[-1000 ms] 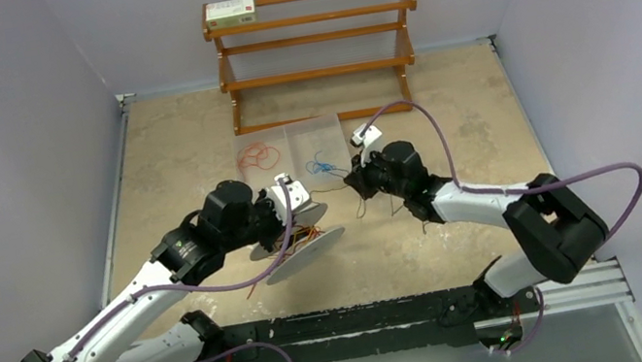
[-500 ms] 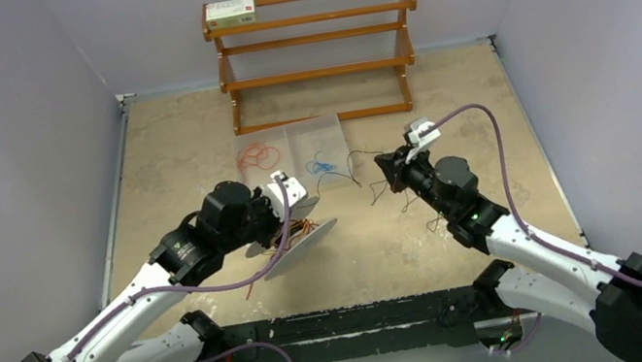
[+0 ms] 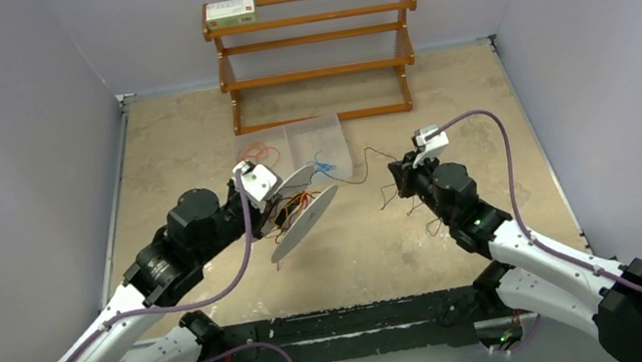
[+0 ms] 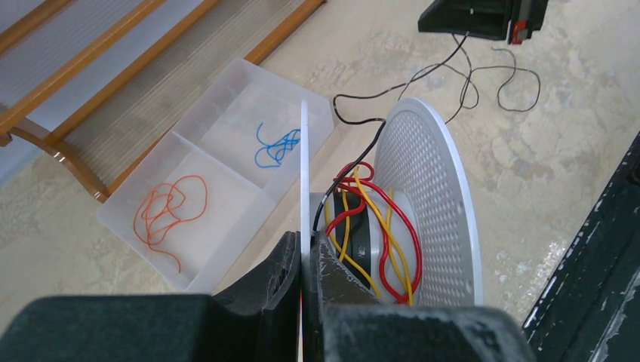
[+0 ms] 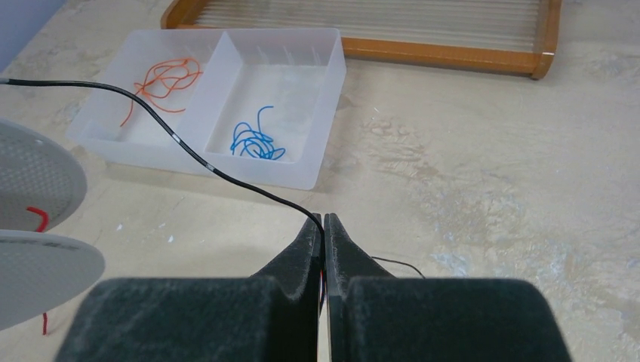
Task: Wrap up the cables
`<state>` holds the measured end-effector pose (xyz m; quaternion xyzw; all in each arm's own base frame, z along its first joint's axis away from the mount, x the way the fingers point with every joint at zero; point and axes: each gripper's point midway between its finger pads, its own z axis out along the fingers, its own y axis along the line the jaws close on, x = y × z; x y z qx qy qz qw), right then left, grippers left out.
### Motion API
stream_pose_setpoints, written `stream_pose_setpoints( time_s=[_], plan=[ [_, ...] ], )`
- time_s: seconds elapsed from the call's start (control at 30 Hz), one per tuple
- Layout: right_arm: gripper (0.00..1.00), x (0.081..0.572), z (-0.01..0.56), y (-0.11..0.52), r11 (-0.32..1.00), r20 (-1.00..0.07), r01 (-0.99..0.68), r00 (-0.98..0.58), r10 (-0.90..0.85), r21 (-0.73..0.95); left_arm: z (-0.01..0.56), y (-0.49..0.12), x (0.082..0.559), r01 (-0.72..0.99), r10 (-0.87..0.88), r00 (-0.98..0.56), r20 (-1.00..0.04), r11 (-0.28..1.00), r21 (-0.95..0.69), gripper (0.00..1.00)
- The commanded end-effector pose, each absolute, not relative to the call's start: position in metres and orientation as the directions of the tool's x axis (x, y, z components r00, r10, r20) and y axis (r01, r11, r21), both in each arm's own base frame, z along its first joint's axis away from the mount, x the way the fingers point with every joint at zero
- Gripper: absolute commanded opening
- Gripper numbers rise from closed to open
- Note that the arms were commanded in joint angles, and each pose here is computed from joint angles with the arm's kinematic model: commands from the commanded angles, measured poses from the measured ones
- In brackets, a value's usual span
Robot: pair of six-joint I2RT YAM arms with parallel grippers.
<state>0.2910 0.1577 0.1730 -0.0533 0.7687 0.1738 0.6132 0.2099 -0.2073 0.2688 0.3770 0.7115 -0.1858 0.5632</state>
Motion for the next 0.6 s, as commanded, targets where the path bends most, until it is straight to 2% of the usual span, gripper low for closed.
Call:
stream_pose_setpoints(
  time_s=[0.0, 0.57],
  plan=[
    [0.00, 0.293, 0.175, 0.153, 0.936, -0.957, -0.259, -0.227, 0.182, 0.239, 0.343, -0.212, 0.207, 0.734, 0.109, 0.042, -0.993, 0.671, 0.105, 0.00],
    [0.00, 0.289, 0.157, 0.169, 0.874, -0.897, -0.265, -0.295, 0.328, 0.407, 0.435, -0.211, 0.185, 0.766, -0.261, 0.071, -0.963, 0.632, -0.115, 0.00]
  ],
)
